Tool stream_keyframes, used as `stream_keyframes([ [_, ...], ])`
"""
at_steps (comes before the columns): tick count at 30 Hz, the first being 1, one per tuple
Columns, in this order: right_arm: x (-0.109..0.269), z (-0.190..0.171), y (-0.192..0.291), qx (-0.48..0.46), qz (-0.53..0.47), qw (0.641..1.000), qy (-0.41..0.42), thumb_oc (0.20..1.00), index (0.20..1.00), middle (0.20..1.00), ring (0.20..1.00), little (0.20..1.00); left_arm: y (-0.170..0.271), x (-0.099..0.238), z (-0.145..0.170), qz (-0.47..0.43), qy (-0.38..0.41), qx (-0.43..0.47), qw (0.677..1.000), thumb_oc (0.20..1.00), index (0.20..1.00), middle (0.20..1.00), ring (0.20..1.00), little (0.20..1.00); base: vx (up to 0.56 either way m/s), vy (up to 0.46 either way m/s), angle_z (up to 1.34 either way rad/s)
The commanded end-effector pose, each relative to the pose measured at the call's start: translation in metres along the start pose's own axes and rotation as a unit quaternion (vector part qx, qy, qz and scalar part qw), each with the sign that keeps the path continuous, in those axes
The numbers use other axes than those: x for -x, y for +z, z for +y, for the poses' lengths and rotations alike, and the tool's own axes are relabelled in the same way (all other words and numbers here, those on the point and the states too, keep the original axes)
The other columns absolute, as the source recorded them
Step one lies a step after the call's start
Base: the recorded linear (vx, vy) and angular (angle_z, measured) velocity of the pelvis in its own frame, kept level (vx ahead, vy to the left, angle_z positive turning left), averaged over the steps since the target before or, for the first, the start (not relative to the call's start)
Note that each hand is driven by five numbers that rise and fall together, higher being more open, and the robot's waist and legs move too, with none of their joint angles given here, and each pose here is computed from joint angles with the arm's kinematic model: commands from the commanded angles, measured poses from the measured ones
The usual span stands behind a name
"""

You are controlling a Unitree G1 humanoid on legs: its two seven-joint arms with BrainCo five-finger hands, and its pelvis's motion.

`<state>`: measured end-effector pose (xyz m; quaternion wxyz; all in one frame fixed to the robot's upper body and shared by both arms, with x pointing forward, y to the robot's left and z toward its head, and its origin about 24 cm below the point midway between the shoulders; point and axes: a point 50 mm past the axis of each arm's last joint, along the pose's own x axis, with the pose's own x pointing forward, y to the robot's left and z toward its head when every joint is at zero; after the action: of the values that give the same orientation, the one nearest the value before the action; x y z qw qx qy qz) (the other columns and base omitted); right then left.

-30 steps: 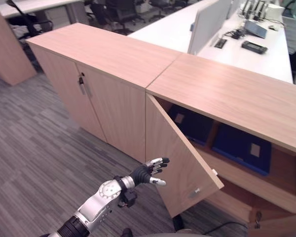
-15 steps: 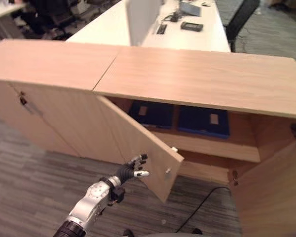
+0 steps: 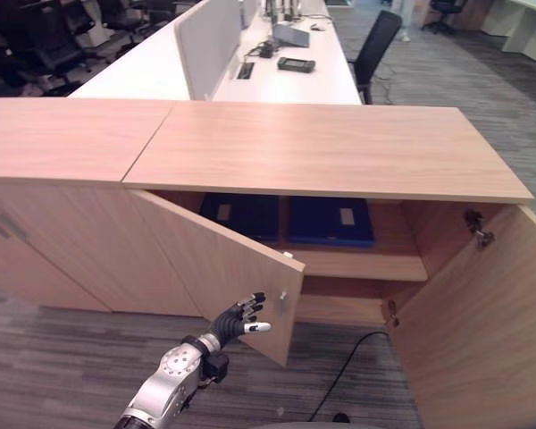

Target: Put the empty folder in the office cabinet

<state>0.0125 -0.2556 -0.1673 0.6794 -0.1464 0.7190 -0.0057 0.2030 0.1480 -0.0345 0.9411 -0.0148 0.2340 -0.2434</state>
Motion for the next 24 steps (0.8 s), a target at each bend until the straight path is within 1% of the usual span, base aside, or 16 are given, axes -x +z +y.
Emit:
stream_keyframes([
  [1,0.000,0.001,0.002,-0.007,0.007,1.000,-0.008,1.000,1.000,1.000,1.000,1.000,0.028,-0.001,0.009,-0.067,0.024,-0.016,0.997,1.000,1.000,1.000,1.000,1.000,0.00,-0.119,-0.41],
  [3,0.001,-0.007,0.000,-0.006,0.007,1.000,-0.023,1.000,1.000,1.000,1.000,1.000,0.028,-0.004,0.013,-0.069,0.043,-0.014,0.997,1.000,1.000,1.000,1.000,1.000,0.02,-0.083,-1.35],
  [5,0.002,-0.015,0.014,0.002,-0.020,0.999,-0.035,1.000,1.000,1.000,1.000,1.000,0.026,-0.007,0.019,-0.061,0.071,-0.023,0.995,1.000,1.000,1.000,1.000,1.000,0.12,-0.052,-1.64],
  [9,0.003,-0.026,0.013,-0.034,-0.022,0.998,-0.051,1.000,1.000,1.000,1.000,1.000,0.023,-0.005,0.039,-0.043,0.119,-0.048,0.991,1.000,1.000,1.000,1.000,1.000,0.07,0.026,-0.77],
  [11,0.003,-0.028,0.006,-0.056,-0.017,0.997,-0.053,1.000,1.000,1.000,1.000,1.000,0.021,-0.004,0.049,-0.031,0.140,-0.053,0.988,1.000,1.000,1.000,1.000,1.000,0.08,0.156,-1.49],
  [12,0.004,-0.036,-0.001,-0.077,-0.010,0.995,-0.060,1.000,1.000,1.000,1.000,1.000,0.019,0.001,0.066,-0.023,0.179,-0.062,0.982,1.000,1.000,1.000,1.000,1.000,0.10,0.199,-1.19],
  [14,0.005,-0.043,-0.001,-0.092,-0.013,0.993,-0.066,1.000,1.000,1.000,1.000,1.000,0.021,0.008,0.084,-0.016,0.218,-0.076,0.973,1.000,1.000,1.000,1.000,1.000,0.06,0.182,-0.40],
  [16,0.006,-0.047,-0.001,-0.099,-0.014,0.993,-0.068,1.000,1.000,1.000,1.000,1.000,0.024,0.015,0.100,-0.011,0.250,-0.087,0.964,1.000,1.000,1.000,1.000,1.000,0.00,0.124,-0.22],
  [17,0.006,-0.047,-0.001,-0.099,-0.014,0.993,-0.068,1.000,1.000,1.000,1.000,1.000,0.024,0.015,0.100,-0.011,0.250,-0.087,0.964,1.000,1.000,1.000,1.000,1.000,-0.02,0.107,-0.50],
  [18,0.006,-0.049,-0.002,-0.103,-0.013,0.992,-0.069,1.000,1.000,1.000,1.000,1.000,0.026,0.019,0.111,-0.006,0.272,-0.092,0.958,1.000,1.000,1.000,1.000,1.000,-0.02,0.093,-0.57],
  [22,0.008,-0.057,0.001,-0.136,-0.020,0.988,-0.075,1.000,1.000,1.000,1.000,1.000,0.044,0.033,0.146,-0.003,0.341,-0.110,0.934,1.000,1.000,1.000,1.000,1.000,-0.04,0.146,-0.54],
  [23,0.009,-0.061,0.003,-0.153,-0.026,0.985,-0.079,1.000,1.000,1.000,1.000,1.000,0.052,0.040,0.159,-0.004,0.368,-0.119,0.922,1.000,1.000,1.000,1.000,1.000,-0.06,0.140,-0.40],
  [24,0.010,-0.064,0.005,-0.163,-0.029,0.983,-0.082,1.000,1.000,1.000,1.000,1.000,0.055,0.044,0.165,-0.005,0.383,-0.119,0.916,1.000,1.000,1.000,1.000,1.000,-0.05,0.101,-0.38],
])
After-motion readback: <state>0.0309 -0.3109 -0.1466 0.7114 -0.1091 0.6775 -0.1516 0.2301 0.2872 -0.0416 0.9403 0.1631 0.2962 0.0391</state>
